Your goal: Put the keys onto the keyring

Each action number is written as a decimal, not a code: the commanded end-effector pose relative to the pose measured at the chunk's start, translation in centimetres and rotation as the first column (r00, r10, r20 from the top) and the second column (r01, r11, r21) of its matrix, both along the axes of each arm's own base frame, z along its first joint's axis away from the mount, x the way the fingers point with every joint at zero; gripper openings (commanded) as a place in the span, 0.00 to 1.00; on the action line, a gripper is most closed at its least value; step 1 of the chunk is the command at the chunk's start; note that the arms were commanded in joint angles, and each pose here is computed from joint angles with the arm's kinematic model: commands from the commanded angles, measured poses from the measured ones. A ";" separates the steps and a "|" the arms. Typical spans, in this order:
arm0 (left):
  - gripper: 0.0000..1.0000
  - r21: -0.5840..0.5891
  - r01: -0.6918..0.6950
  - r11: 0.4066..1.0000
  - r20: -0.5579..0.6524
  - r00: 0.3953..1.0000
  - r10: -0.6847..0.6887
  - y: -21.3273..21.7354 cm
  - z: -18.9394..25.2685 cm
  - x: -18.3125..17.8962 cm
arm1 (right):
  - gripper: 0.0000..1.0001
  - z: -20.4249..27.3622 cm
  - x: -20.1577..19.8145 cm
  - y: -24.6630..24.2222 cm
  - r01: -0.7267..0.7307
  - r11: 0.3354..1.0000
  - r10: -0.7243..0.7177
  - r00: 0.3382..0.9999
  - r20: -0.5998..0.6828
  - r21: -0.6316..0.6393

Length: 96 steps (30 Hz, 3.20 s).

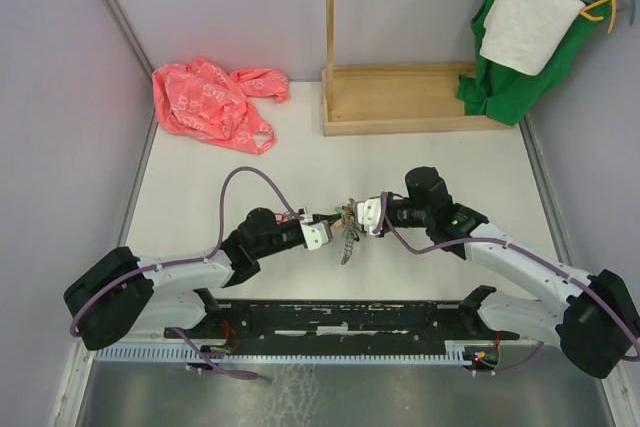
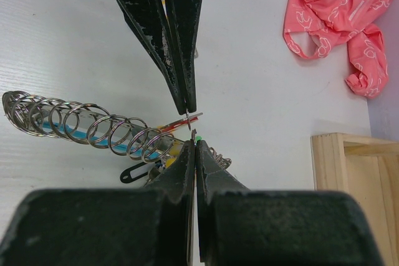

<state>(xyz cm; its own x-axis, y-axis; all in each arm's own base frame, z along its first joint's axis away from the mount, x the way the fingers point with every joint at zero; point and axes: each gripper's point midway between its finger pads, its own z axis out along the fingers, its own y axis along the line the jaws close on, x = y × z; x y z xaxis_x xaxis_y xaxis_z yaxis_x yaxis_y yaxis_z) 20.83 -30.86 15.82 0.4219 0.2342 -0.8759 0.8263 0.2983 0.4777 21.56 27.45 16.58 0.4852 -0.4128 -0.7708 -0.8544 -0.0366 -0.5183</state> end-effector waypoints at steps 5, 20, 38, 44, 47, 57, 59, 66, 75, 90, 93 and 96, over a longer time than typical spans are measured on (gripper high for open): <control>0.03 -0.091 0.000 0.996 0.023 1.000 0.002 -0.8 2.9 0.4 | 0.01 2.4 0.1 1.0 -0.036 0.997 0.033 0.998 0.055 0.068; 0.03 -0.103 -0.001 0.995 0.024 1.000 0.004 -0.9 3.2 0.5 | 0.01 2.5 -0.1 1.2 -0.048 0.996 0.044 0.998 0.048 0.070; 0.03 -0.096 -0.043 0.994 0.019 0.999 0.045 -0.3 3.0 0.9 | 0.01 2.8 0.1 0.4 -0.001 0.998 -0.003 0.998 0.062 0.066; 0.03 -0.101 -0.037 0.994 0.018 0.999 0.039 -0.4 3.1 0.9 | 0.01 2.7 0.1 0.6 -0.009 0.998 0.006 0.999 0.053 0.065; 0.03 -0.106 -0.028 0.994 0.020 0.999 0.030 -0.5 3.2 0.7 | 0.01 2.6 0.2 0.7 -0.010 0.998 0.007 0.999 0.052 0.064; 0.03 -0.113 -0.008 0.994 0.020 1.000 0.011 -0.6 3.2 0.4 | 0.01 2.2 0.5 0.6 0.003 0.998 -0.006 0.999 0.050 0.059; 0.03 -0.114 -0.006 0.993 0.020 1.000 0.008 -0.7 3.3 0.4 | 0.01 2.1 0.5 0.7 0.002 0.998 -0.005 0.999 0.047 0.058; 0.03 -0.112 0.005 0.994 0.015 1.000 -0.003 -0.9 3.2 0.2 | 0.01 2.2 0.6 0.7 0.007 0.998 -0.010 0.999 0.050 0.058; 0.03 -0.114 0.019 0.993 0.013 1.000 -0.018 -1.0 3.2 0.0 | 0.01 2.3 0.7 0.7 0.007 0.998 -0.010 0.999 0.053 0.062; 0.03 -0.110 0.007 0.994 0.011 1.000 -0.006 -0.8 3.2 0.1 | 0.01 2.4 0.8 0.5 0.021 0.998 -0.025 0.998 0.062 0.060; 0.03 -0.106 -0.001 0.994 0.011 1.000 0.003 -0.7 3.1 0.3 | 0.01 2.4 0.9 0.3 0.035 0.998 -0.039 0.997 0.072 0.057; 0.03 -0.103 -0.002 0.995 0.010 1.000 0.003 -0.8 3.0 0.3 | 0.01 2.5 0.9 0.2 0.036 0.998 -0.040 0.997 0.071 0.057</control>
